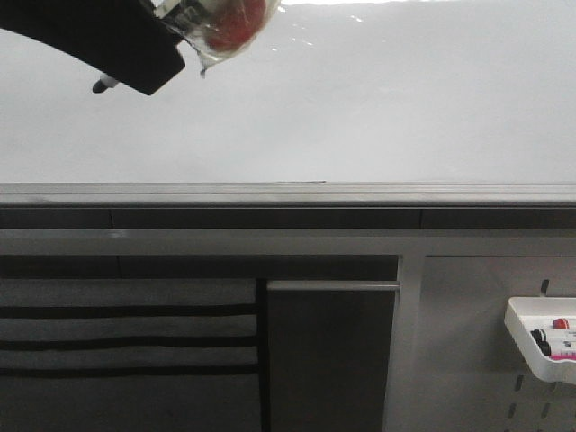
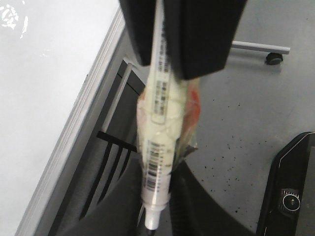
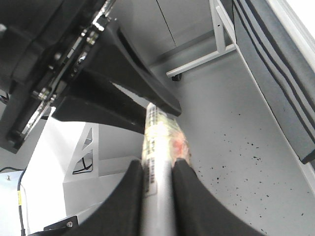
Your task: Write number 3 on whiteboard
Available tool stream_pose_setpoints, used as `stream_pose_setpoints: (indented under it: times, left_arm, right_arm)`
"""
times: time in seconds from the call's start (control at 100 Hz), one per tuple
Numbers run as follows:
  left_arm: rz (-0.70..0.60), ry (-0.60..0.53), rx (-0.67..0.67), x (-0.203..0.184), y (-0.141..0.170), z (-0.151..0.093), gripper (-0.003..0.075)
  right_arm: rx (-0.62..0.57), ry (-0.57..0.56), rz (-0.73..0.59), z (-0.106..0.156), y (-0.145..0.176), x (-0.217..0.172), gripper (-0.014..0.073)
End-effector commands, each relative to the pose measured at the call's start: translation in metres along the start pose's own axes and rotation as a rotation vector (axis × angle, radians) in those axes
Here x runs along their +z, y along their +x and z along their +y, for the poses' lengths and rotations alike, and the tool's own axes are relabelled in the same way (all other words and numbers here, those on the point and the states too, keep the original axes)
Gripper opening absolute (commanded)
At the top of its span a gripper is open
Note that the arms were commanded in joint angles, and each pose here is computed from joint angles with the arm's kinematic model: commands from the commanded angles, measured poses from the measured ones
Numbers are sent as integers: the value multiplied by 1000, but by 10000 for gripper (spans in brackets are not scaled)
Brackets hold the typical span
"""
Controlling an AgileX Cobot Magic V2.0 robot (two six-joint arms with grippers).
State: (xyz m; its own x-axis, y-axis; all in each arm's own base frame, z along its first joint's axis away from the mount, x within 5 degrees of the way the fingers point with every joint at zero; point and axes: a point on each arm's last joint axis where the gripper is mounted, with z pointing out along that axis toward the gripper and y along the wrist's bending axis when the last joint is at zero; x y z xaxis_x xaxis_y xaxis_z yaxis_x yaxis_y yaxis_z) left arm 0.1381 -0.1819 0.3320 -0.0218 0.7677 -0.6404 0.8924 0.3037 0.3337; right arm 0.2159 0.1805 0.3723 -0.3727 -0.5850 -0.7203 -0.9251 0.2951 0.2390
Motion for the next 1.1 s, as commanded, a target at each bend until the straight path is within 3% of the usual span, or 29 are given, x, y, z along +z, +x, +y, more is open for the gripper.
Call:
stream_pose_setpoints:
  times: [0.0,0.17,0.27,0.5,0.76,0.93,1.09]
  left_arm:
    - [-110,-41,-12,-14,-14,5,50]
    - [-140,-56,-29,-19,-15,7,329]
    - [-177,-71,-65,-29,-16,8,415]
    - [-219,-175,-274,-60,12,18,420]
    - [-298,-366,-629,-97,63,21,419]
    - [-305,-402,-692,-93,80,17,419]
    - [-301,-405,-692,-92,81,17,419]
  right_arm:
    - [-33,-1,-75,9,-12,-13,-39]
    - [-40,17,-74,8,-12,-14,-39]
    - [-34,57,-82,8,-12,-19,-39]
    - [117,242,-183,2,5,-61,-39]
    - [277,513,-379,10,68,-88,-39]
    - [334,608,-449,9,97,-79,-39]
    - [347,592,-426,8,101,-74,-39]
